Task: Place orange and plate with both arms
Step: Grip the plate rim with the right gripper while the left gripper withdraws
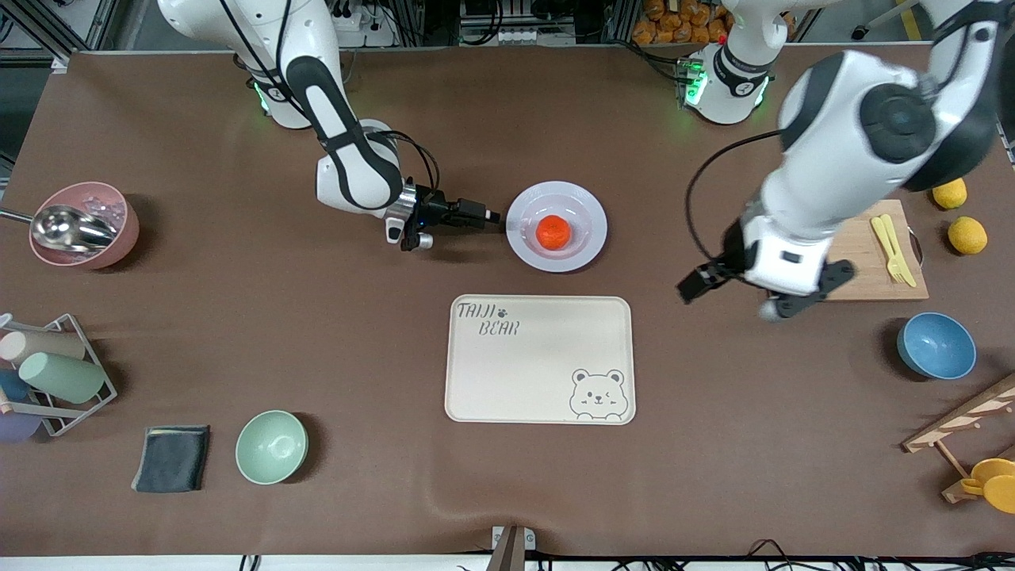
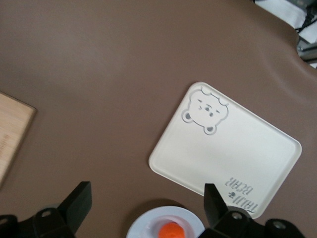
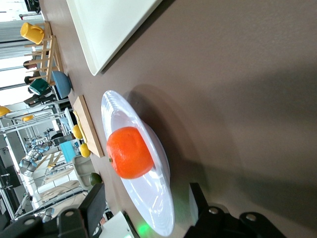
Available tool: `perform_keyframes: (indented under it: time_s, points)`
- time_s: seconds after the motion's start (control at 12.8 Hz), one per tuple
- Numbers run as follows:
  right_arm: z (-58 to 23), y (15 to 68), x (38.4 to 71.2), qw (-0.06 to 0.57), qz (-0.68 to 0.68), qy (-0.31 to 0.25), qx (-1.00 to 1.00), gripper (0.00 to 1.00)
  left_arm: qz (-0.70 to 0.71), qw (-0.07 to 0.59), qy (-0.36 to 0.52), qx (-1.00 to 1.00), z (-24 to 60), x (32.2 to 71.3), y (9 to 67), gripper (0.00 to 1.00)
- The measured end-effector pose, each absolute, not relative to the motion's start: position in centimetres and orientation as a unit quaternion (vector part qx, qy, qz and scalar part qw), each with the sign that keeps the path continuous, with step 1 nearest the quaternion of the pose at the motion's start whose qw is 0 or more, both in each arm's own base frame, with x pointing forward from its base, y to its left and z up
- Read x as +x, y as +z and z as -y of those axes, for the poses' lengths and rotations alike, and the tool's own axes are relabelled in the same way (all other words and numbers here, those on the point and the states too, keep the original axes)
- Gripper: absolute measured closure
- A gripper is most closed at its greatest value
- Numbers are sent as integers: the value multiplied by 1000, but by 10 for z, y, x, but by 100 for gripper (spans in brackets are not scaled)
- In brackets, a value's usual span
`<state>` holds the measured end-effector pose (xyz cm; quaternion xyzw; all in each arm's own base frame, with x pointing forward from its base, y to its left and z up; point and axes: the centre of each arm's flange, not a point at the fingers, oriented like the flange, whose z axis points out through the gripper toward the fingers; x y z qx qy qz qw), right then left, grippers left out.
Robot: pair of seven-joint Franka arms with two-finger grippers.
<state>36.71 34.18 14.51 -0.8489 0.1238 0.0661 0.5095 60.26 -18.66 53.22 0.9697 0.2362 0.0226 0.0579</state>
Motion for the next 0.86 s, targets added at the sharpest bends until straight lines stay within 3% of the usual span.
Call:
perform_keyframes:
  time_s: [0.39,0.86]
  points:
    - [-366,135,367,518,-126,64,-844,28,-161,39,21,986,95,609,580,0]
    - [-372,119,367,516,-124,59,-846,38,-135,8,36,990,94,577,633,0]
